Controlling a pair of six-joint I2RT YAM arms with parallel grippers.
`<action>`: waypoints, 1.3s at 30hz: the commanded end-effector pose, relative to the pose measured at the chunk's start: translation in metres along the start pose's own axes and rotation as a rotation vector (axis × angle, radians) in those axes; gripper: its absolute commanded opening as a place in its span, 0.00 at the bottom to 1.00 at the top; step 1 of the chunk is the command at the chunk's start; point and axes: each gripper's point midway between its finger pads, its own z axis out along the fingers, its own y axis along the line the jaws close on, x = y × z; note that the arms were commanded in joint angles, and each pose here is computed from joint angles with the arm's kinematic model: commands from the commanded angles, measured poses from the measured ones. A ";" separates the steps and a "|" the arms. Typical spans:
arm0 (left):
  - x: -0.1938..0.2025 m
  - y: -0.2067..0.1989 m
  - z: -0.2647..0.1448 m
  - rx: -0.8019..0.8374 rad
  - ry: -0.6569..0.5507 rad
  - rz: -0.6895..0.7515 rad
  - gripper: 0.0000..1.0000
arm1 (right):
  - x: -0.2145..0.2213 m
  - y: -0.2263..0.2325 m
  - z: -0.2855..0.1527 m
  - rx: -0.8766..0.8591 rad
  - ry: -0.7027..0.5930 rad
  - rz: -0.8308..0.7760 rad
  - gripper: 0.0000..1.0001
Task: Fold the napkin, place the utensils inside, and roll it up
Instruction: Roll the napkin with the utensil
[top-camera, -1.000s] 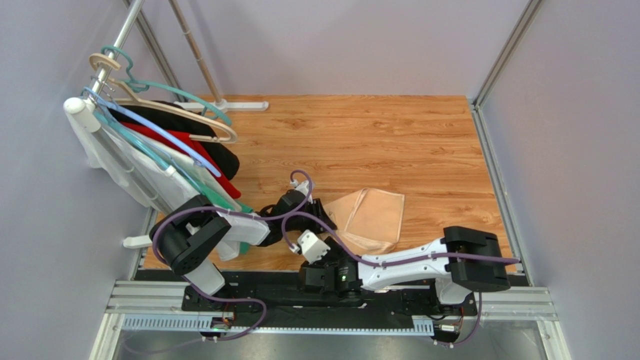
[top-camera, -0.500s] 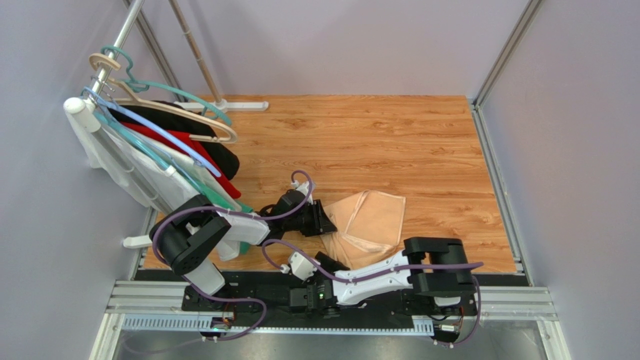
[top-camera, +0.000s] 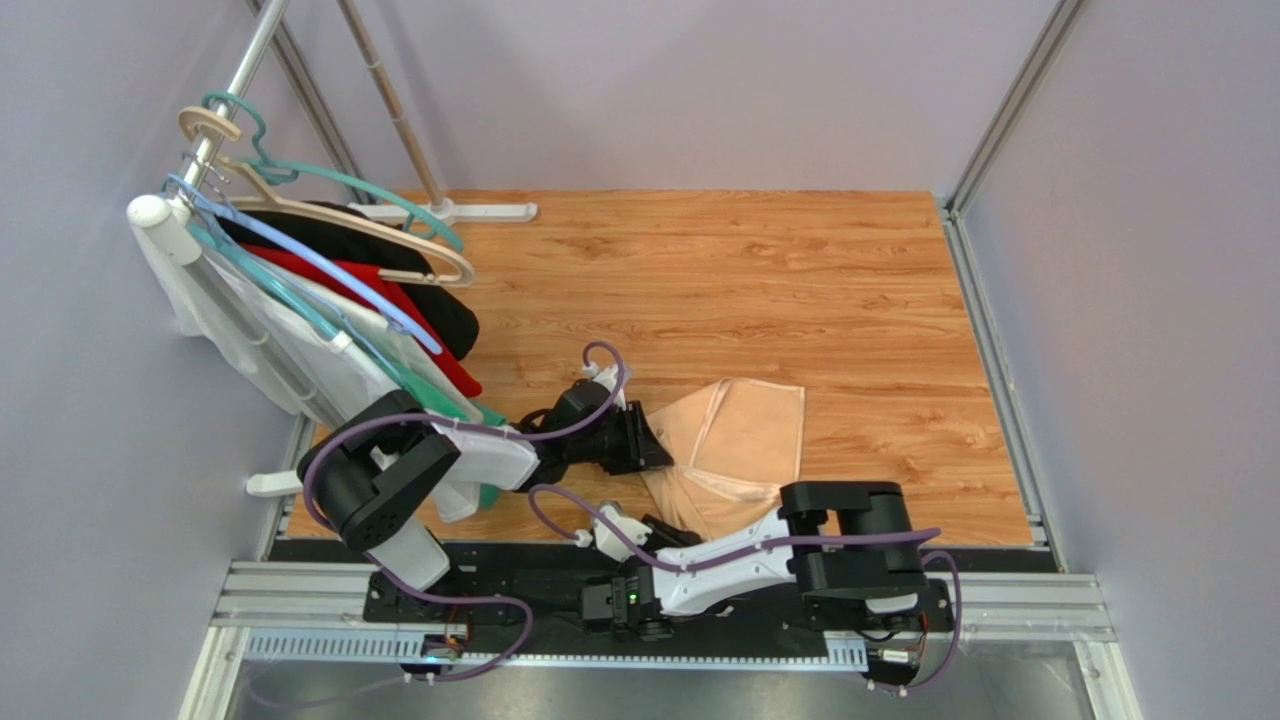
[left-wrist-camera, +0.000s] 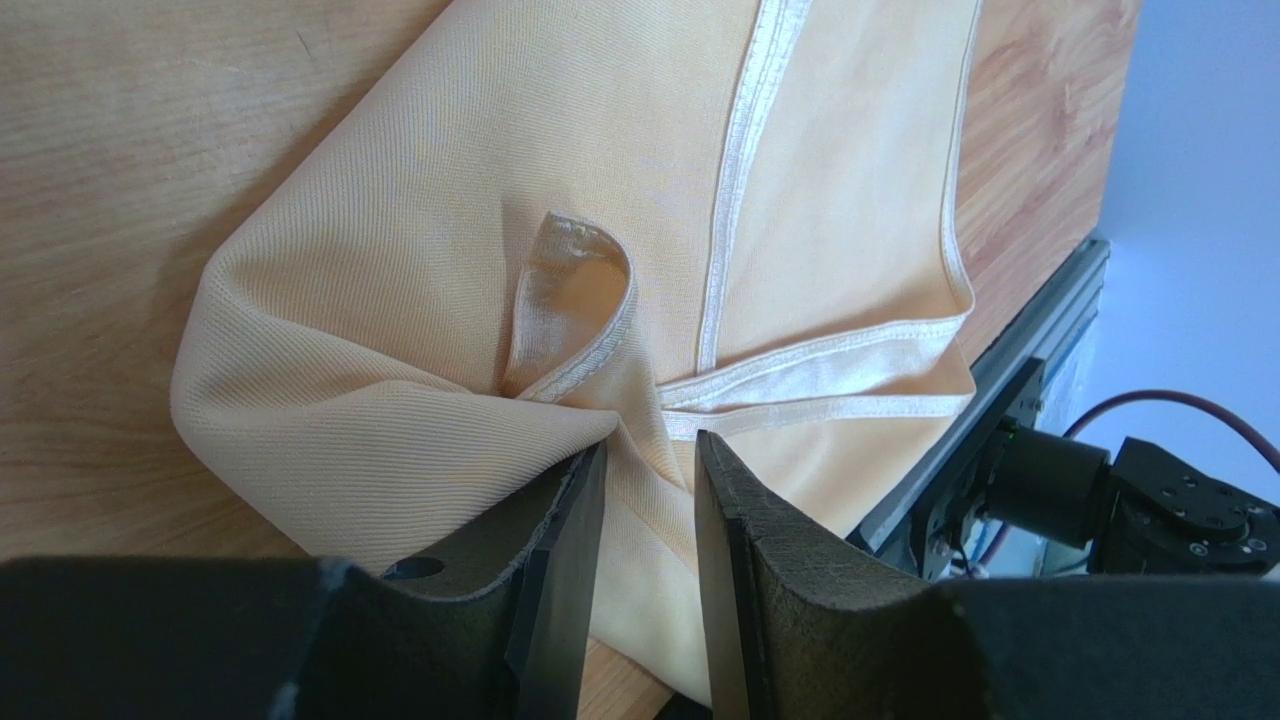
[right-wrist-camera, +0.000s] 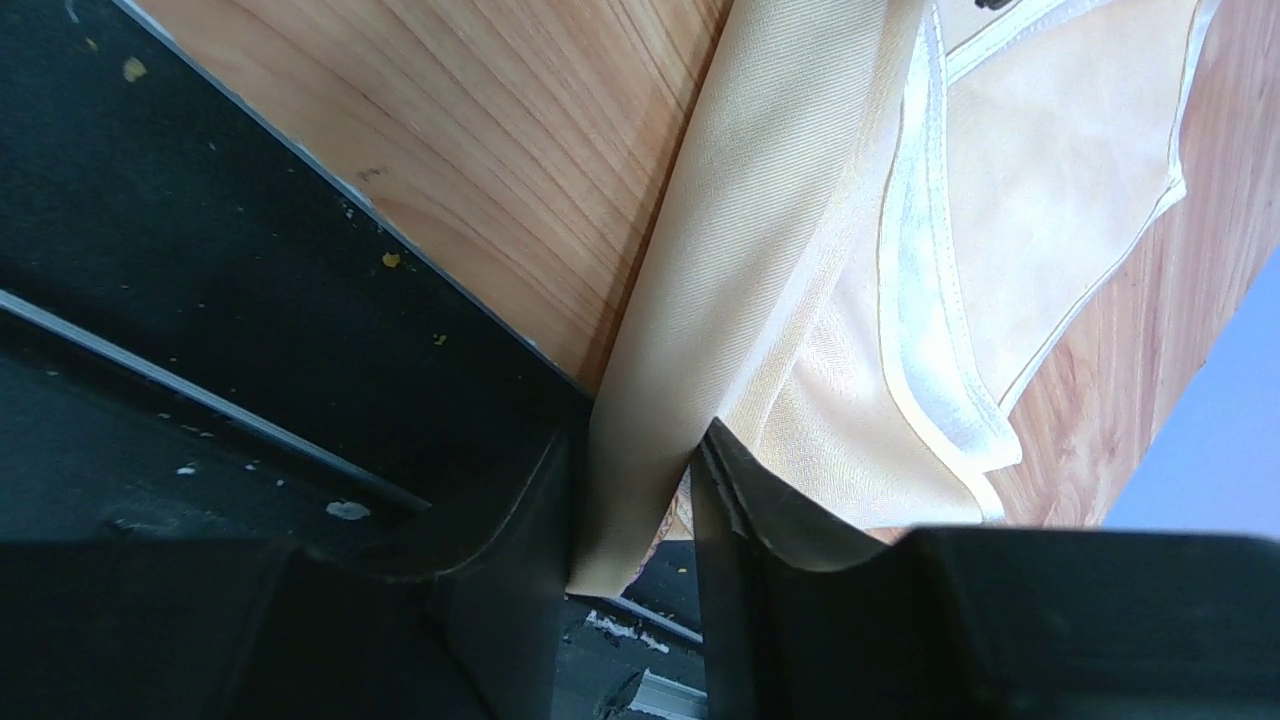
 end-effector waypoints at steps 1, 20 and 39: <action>0.023 0.031 -0.007 -0.119 0.080 -0.010 0.39 | 0.003 0.001 -0.001 0.019 0.017 0.032 0.33; -0.031 -0.007 -0.062 -0.111 -0.068 0.074 0.77 | -0.003 -0.007 0.001 -0.257 0.011 0.311 0.00; -0.038 -0.007 -0.103 -0.037 -0.173 0.184 0.80 | -0.025 -0.008 -0.007 -0.742 -0.066 0.595 0.00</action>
